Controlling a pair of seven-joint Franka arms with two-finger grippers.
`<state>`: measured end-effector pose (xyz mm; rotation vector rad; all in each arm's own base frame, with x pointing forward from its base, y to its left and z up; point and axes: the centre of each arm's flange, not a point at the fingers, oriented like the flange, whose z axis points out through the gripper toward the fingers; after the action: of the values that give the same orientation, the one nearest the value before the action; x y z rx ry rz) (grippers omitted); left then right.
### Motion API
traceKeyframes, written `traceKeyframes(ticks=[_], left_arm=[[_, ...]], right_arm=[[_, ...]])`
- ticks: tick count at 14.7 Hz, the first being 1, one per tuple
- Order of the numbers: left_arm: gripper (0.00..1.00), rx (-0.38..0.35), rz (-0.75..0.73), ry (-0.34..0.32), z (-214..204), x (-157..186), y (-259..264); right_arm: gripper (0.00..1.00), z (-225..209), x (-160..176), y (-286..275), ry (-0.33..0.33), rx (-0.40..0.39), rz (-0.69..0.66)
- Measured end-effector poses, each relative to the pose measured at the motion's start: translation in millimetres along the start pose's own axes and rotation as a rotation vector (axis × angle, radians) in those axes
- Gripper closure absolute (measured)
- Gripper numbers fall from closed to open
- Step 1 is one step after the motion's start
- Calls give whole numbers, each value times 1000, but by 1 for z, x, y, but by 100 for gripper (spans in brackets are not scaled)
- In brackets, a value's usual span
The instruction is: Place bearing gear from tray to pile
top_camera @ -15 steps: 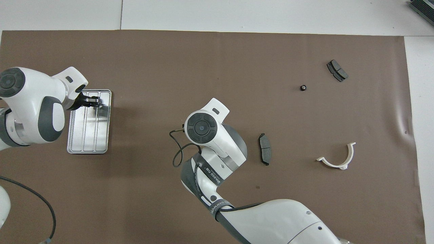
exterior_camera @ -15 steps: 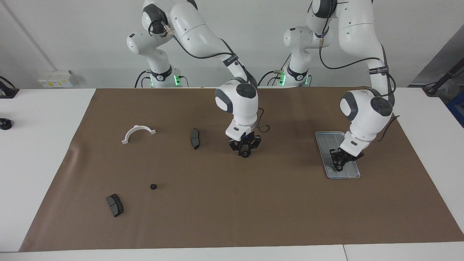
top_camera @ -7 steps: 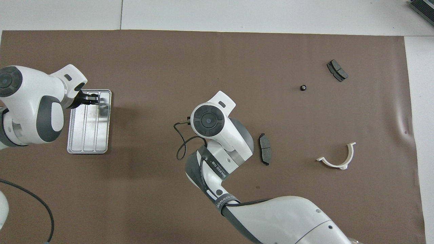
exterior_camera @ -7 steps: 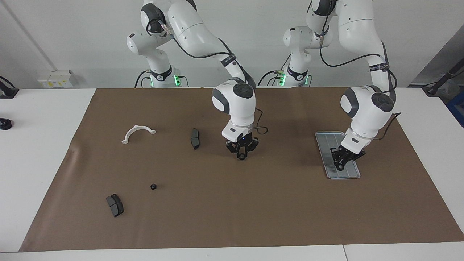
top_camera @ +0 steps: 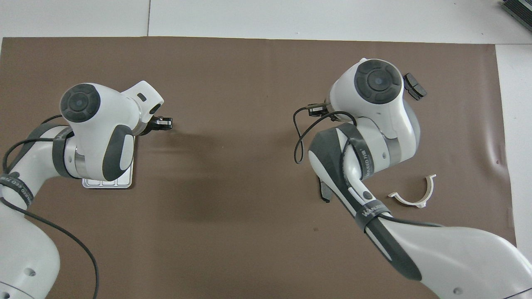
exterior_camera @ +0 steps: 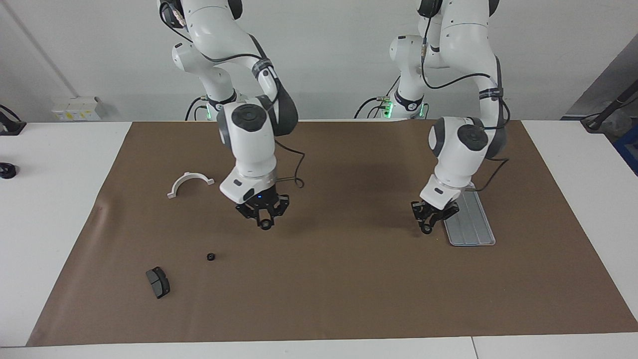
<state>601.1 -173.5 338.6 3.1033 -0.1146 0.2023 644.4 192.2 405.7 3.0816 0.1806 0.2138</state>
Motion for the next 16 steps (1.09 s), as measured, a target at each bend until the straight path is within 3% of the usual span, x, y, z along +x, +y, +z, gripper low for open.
traceKeyframes(ticks=[3, 7, 14, 16], left_arm=[[69, 21, -42, 27, -5, -17, 83], [69, 5, -42, 22, -1, -48, 161], [69, -22, 44, 28, 21, -87, 227], [54, -29, 49, 36, 18, -88, 231]], right_arm=[[65, 29, -9, 78, -48, -14, -67], [65, 65, -26, 163, -34, -21, -106], [65, 104, -43, 217, -37, 19, -113], [65, 115, -48, 225, -40, 17, -114]])
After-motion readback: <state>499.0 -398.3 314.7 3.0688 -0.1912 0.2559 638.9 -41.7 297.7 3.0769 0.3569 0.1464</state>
